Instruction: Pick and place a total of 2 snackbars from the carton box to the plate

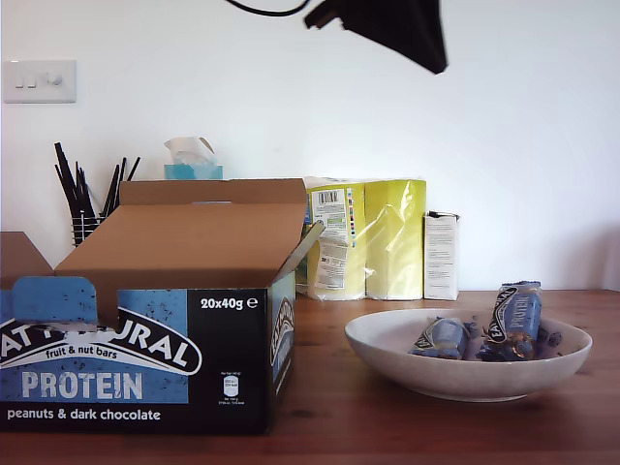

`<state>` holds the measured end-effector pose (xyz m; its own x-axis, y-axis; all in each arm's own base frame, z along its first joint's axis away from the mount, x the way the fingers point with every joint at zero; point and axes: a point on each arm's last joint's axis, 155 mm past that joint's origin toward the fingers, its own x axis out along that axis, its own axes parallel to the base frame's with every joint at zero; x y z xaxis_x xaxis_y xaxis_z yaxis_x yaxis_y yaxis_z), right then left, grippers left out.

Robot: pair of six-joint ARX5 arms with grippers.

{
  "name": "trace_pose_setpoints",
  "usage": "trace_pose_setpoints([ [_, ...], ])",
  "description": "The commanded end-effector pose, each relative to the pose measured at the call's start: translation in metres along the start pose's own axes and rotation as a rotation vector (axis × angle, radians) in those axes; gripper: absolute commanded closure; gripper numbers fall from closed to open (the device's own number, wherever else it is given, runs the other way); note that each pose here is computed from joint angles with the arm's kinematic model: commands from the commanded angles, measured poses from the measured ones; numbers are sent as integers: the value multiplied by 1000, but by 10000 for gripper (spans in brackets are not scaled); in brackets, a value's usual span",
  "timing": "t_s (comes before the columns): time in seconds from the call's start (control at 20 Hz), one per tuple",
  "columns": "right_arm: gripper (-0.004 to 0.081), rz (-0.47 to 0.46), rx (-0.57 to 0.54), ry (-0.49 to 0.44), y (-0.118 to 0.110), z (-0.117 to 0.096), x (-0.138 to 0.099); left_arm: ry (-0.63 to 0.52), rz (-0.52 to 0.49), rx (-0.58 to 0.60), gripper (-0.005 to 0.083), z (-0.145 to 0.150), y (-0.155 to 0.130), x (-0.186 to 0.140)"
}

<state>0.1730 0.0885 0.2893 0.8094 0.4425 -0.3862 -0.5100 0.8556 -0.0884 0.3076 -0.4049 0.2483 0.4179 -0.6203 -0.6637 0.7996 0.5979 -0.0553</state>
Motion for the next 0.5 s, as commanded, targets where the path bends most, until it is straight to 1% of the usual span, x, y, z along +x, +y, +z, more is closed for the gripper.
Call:
trace_pose_setpoints([
  [0.0,783,5,26,24,0,-13,13,18,14,-5,797,-20,8,-1],
  [0.05,783,5,55,20,-1,-15,18,-2,21,-11,797,-26,13,-8],
  [0.25,783,-11,108,-27,-6,-17,40,-102,76,-50,797,-53,43,-38],
  [0.45,783,-129,135,-42,-32,-27,53,-184,168,-122,797,-87,89,-69],
])
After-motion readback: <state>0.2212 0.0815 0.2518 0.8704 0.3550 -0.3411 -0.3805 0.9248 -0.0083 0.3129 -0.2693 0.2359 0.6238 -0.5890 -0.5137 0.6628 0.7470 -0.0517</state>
